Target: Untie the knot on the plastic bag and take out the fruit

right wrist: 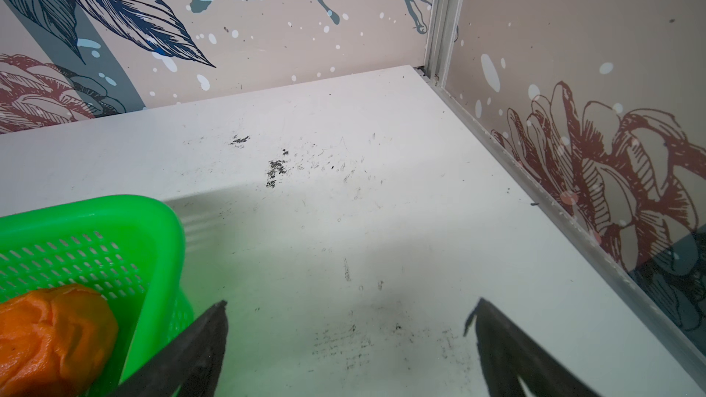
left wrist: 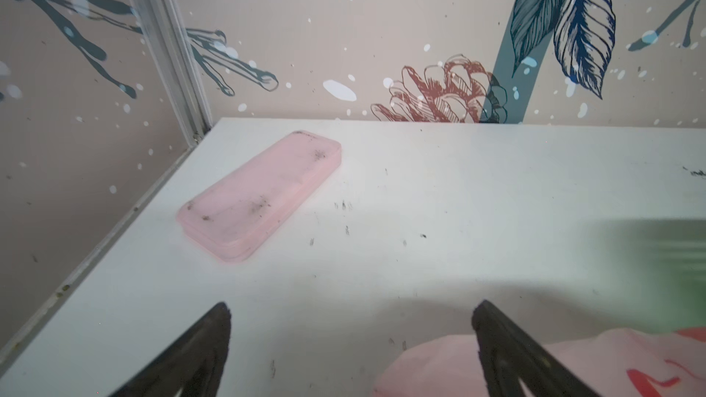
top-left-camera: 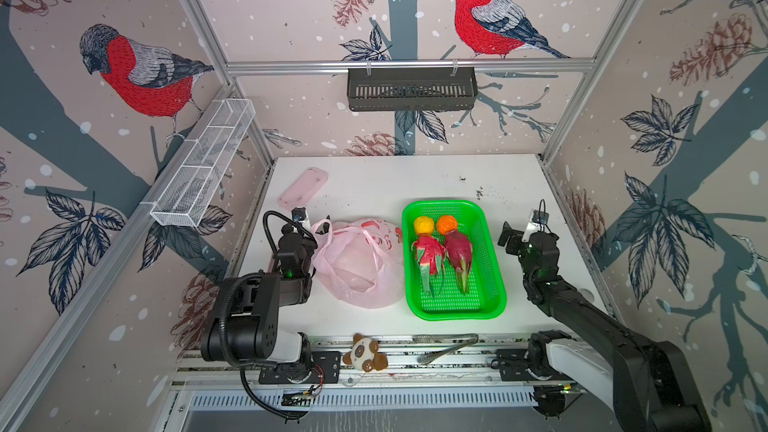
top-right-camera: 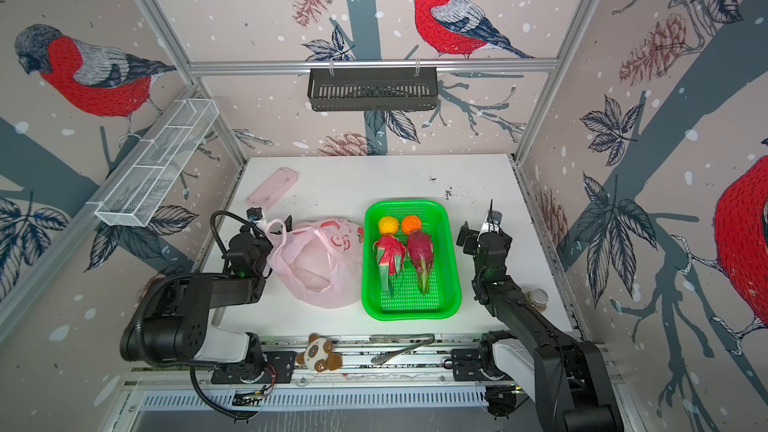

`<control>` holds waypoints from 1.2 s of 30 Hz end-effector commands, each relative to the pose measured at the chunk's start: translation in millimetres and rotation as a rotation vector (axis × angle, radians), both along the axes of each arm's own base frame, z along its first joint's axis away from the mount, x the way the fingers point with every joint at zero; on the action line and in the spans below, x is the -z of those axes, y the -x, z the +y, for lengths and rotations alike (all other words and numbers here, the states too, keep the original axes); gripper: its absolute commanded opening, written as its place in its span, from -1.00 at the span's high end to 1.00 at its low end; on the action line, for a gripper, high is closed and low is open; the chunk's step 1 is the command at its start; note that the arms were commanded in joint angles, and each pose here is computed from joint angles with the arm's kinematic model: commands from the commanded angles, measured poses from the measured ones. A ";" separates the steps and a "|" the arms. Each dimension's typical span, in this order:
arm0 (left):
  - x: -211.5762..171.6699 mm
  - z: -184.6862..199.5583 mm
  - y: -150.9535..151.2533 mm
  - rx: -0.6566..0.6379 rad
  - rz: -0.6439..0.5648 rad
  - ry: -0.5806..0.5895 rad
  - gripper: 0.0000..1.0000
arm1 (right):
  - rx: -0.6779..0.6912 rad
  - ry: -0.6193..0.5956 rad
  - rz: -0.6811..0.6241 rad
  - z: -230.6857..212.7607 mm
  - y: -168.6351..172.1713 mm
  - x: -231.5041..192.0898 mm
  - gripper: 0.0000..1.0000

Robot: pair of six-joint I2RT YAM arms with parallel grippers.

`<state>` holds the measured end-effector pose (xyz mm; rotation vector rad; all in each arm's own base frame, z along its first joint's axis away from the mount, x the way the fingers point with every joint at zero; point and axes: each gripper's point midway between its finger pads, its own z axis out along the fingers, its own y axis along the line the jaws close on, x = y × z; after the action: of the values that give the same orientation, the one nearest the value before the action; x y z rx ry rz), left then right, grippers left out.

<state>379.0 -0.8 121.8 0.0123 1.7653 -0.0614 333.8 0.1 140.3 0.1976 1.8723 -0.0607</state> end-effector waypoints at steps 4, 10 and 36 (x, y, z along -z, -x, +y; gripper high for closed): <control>-14.8 -7.4 -2.6 0.048 -0.081 -0.013 -0.97 | -0.007 0.020 -0.059 -0.7 1.0 -8.6 -0.99; -15.4 -10.6 3.0 0.066 -0.101 -0.020 -0.97 | -0.022 0.024 -0.105 0.5 6.2 -10.1 -0.99; -9.3 3.8 4.0 -0.024 -0.107 -0.011 -0.97 | 0.040 0.058 -0.139 -15.4 6.0 -14.1 -0.99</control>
<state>372.2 1.5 118.4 0.0011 1.7083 -0.0488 325.1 -11.1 141.4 0.1859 1.7828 -0.1072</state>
